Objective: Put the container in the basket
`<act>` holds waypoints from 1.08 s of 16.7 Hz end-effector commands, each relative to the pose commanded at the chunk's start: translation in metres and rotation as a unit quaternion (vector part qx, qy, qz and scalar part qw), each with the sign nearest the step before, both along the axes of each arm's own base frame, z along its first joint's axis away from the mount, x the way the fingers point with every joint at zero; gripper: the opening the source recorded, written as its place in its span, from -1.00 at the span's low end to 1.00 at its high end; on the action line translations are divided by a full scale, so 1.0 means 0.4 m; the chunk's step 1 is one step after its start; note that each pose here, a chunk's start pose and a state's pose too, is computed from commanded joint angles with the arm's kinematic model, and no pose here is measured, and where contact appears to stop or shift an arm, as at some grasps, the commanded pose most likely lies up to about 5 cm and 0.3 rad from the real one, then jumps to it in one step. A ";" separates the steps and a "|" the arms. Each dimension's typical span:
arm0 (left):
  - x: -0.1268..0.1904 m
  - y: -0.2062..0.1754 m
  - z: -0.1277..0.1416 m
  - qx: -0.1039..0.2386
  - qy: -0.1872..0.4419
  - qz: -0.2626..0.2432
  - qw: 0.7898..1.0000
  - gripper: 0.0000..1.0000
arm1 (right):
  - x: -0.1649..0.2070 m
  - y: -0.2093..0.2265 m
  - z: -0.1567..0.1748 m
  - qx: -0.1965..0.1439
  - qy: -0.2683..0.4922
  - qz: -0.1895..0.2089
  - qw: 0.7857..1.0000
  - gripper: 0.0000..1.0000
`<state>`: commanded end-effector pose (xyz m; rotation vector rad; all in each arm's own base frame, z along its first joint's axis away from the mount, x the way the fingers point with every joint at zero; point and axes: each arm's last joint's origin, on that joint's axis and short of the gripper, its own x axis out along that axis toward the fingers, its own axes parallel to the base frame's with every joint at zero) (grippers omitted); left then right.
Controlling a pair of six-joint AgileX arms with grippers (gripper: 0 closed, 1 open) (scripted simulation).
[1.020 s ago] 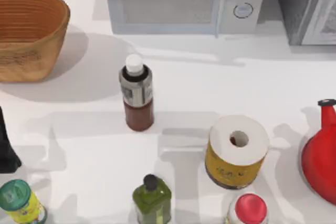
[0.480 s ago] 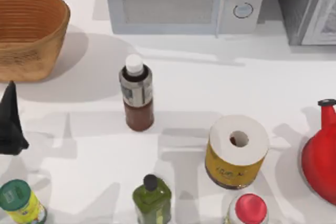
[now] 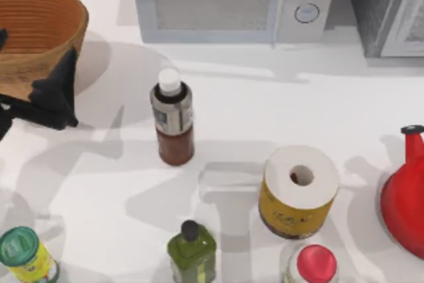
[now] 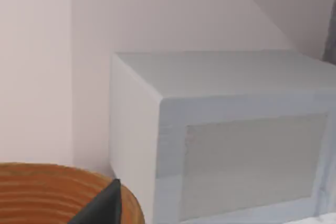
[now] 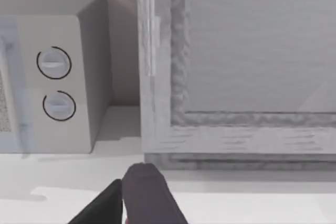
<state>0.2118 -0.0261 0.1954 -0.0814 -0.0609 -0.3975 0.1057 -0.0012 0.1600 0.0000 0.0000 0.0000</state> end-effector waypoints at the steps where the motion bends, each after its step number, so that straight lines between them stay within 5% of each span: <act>1: 0.027 -0.013 -0.028 0.004 0.009 -0.021 1.000 1.00 | 0.000 0.000 0.000 0.000 0.000 0.000 1.000 1.00; 5: 0.086 -0.075 -0.153 0.031 0.030 -0.109 0.993 1.00 | 0.000 0.000 0.000 0.000 0.000 0.000 1.000 1.00; 10: 0.070 -0.134 -0.262 0.069 0.045 -0.191 0.978 1.00 | 0.000 0.000 0.000 0.000 0.000 0.000 1.000 1.00; 18: 0.069 -0.143 -0.274 0.077 0.051 -0.200 0.975 1.00 | 0.000 0.000 0.000 0.000 0.000 0.000 1.000 1.00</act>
